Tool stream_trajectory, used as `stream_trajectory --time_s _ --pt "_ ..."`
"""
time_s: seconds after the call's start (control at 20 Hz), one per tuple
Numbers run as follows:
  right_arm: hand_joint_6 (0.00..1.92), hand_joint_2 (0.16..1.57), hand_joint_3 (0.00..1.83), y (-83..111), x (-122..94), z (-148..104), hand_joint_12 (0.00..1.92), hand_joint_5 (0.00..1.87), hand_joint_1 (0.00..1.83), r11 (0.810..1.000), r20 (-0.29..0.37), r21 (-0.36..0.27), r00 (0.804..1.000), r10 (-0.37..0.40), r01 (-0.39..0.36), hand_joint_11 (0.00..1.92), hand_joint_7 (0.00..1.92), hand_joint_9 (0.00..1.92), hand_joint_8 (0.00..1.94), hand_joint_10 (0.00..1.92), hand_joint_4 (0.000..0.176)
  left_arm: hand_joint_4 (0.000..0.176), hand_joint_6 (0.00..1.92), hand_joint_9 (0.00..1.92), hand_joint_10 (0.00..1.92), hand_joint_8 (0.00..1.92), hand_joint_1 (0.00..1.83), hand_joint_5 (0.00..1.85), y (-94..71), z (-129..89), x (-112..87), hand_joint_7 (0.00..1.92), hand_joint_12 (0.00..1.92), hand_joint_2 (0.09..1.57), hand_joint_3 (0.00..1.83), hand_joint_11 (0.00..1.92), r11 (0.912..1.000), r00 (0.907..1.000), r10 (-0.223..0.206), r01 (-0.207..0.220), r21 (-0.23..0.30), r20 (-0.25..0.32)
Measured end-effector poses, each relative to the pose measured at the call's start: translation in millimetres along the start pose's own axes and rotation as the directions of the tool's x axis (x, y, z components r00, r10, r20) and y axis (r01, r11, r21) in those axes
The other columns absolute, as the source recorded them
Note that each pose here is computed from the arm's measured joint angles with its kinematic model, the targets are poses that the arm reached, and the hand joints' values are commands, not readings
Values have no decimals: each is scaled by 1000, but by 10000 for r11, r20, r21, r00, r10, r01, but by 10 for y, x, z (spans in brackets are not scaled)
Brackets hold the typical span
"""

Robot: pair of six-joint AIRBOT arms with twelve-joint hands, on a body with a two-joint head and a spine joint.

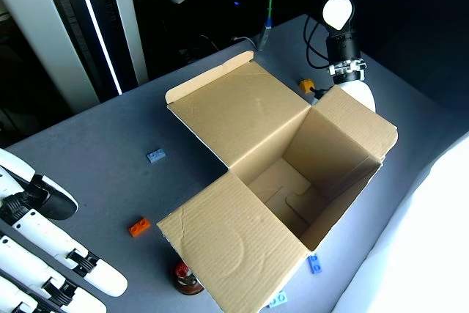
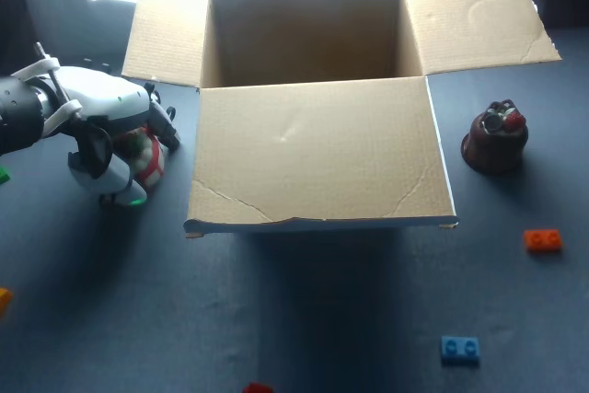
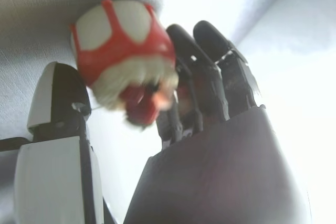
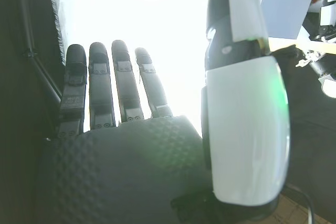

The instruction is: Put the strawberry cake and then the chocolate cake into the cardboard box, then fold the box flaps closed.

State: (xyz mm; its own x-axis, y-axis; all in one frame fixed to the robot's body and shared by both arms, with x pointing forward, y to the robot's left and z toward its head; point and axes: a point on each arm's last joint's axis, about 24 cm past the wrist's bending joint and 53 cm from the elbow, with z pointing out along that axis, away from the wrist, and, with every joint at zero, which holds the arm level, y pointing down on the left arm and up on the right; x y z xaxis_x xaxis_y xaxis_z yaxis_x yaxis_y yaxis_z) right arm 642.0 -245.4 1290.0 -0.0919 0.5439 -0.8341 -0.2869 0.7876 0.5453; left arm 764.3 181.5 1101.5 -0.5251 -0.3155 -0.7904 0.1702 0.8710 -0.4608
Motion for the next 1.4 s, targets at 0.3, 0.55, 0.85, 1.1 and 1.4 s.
stream_trajectory --time_s 0.3,0.55,0.85,1.1,1.4 --pt "5 976 0 0 0 0 342 88 870 10000 0 -2 10000 -3 3 0 166 167 1 3 0 3 686 279 1544 1376 1074 481 -31 -5 33 274 1794 1161 1 199 9999 9998 -3 5 111 -211" --pt "3 992 3 7 5 -1 542 90 862 10000 -8 -13 10000 4 -4 0 188 186 2 6 0 5 793 268 1570 1371 1067 437 4 -75 -5 254 1865 1159 0 202 9999 9996 12 -8 121 -293" --pt "2 992 2 7 5 -1 545 90 863 10000 -8 -13 10000 4 -4 0 188 187 2 5 0 4 789 265 1576 1372 1068 439 180 -308 -264 253 1869 1158 0 200 9999 9999 -81 82 -102 111" --pt "1 991 3 13 11 -3 239 57 864 10000 -22 -23 10000 10 -10 0 146 160 0 1 0 6 837 275 1590 1424 1060 430 178 -460 -552 250 1824 1169 3 196 9996 9977 -297 296 26 614" --pt "2 1014 3 13 5 -5 376 72 822 10000 -6 -23 10000 0 0 0 139 155 1 4 0 15 812 303 1560 1382 1064 459 127 -564 -885 289 1832 1160 0 199 9987 9932 -439 407 321 1081"
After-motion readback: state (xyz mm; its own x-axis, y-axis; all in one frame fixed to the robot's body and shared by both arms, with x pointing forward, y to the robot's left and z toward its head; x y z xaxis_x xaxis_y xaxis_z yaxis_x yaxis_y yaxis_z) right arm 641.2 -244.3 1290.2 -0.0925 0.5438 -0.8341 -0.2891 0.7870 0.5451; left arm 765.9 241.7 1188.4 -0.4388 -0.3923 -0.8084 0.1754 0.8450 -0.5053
